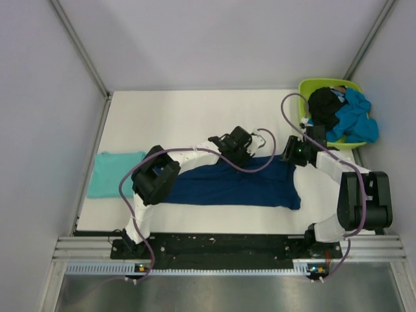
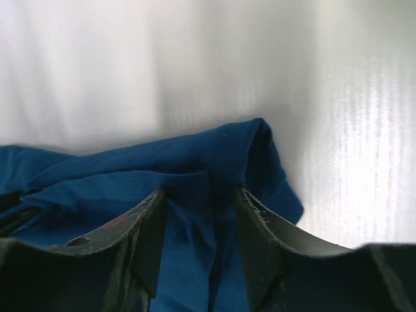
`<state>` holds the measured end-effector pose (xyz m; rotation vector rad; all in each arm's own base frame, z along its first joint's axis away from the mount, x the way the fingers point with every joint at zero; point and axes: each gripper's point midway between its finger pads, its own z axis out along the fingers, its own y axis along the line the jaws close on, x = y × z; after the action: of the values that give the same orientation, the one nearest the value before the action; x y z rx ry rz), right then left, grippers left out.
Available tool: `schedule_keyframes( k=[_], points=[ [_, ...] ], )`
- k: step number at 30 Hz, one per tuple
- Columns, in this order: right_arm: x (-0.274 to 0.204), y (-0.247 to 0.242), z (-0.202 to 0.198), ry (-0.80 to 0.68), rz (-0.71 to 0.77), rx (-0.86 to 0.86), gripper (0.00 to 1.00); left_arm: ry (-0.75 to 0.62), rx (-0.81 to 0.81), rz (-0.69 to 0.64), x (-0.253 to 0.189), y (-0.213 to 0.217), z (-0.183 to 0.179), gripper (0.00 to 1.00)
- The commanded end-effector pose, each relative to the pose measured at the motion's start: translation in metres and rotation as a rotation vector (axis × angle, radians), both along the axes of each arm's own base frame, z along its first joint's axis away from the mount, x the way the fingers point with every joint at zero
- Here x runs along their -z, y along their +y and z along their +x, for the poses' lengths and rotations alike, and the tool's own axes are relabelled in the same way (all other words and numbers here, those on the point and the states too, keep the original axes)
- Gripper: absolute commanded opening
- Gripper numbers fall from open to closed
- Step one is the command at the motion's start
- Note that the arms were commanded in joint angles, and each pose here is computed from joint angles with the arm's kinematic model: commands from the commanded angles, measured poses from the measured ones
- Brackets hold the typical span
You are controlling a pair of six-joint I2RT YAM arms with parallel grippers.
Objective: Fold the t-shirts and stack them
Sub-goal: Fold the other side of the tshirt into a rectangle
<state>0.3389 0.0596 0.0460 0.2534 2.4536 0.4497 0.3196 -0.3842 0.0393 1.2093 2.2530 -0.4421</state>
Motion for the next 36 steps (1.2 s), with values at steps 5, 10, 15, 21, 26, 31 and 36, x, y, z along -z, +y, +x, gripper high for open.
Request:
schedule_keyframes(
  k=[5,10,15,21,26,31,36],
  points=[
    [-0.062,-0.036,-0.001,-0.033,-0.152,0.135,0.51,-0.123,-0.003,-0.081,-0.082,-0.004,0.018,0.29],
    [-0.071,-0.027,-0.034,-0.042,-0.104,0.118,0.56,-0.042,0.178,-0.176,-0.084,-0.038,0.002,0.37],
    [-0.031,-0.007,-0.069,0.071,0.013,0.098,0.47,0.02,0.163,-0.118,-0.048,-0.049,0.014,0.38],
    [-0.012,0.008,-0.071,0.11,0.088,0.06,0.39,-0.036,0.145,-0.098,-0.038,-0.053,0.031,0.37],
    [0.007,0.011,-0.073,0.147,0.111,0.06,0.35,-0.041,0.143,-0.085,-0.028,-0.052,0.035,0.37],
    [0.011,0.015,-0.062,0.151,0.128,0.051,0.2,-0.03,0.154,-0.088,-0.023,-0.055,0.033,0.32],
    [0.007,-0.001,-0.064,0.158,0.088,0.108,0.0,-0.036,0.154,-0.093,-0.024,-0.054,0.038,0.0]
  ],
)
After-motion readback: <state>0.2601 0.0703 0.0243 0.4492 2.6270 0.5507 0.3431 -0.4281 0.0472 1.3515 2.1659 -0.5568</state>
